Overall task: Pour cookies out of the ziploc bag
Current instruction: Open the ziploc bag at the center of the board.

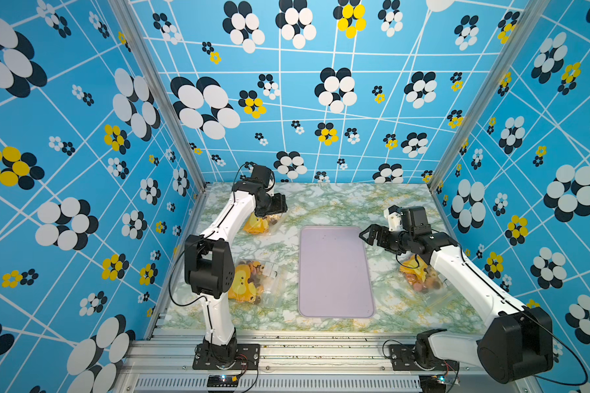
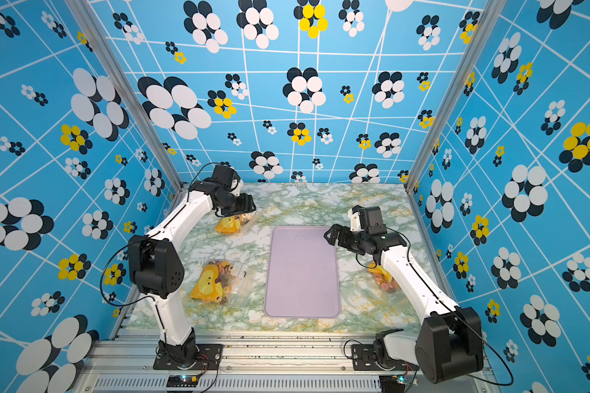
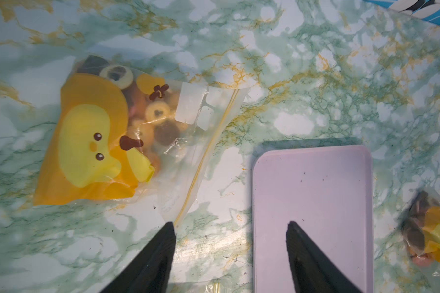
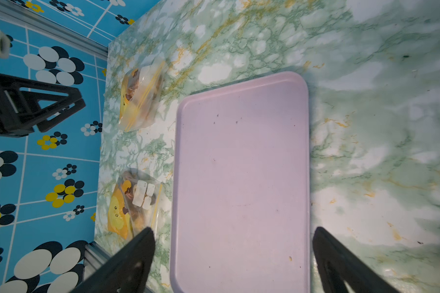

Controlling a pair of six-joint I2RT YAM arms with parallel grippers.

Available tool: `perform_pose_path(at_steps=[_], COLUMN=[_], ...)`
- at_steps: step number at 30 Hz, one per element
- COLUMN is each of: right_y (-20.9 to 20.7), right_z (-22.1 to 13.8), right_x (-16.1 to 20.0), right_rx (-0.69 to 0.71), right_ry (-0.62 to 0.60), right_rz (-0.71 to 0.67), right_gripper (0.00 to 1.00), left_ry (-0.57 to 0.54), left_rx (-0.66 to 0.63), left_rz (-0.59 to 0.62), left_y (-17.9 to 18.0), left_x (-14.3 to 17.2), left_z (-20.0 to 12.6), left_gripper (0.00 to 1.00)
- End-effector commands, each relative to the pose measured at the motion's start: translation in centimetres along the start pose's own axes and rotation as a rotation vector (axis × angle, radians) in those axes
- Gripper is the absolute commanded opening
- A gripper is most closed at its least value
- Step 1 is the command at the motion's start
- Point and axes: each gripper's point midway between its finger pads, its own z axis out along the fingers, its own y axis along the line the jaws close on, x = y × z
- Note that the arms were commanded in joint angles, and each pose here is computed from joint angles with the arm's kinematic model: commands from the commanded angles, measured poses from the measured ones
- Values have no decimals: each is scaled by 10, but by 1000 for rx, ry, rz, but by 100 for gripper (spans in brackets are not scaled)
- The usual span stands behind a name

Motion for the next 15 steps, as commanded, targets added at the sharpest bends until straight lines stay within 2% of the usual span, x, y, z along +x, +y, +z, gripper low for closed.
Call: perform_pose_path(at_steps=[1,6,15], right_y=[10,11,7], right_z=[5,5,9], right_x=[4,7,12], right_rx=[-43,-47,-42], right_ry=[25,34,43], right_rz=[-19,-22,-23], right_gripper=[99,99,99], left_ry=[64,116,169], left_rx=[-25,-83,-158], left_rz=[50,91,125], left_y=[-1,8,18], left_x=[5,5,12], left_z=[10,32,53], left_gripper=[70,57,50])
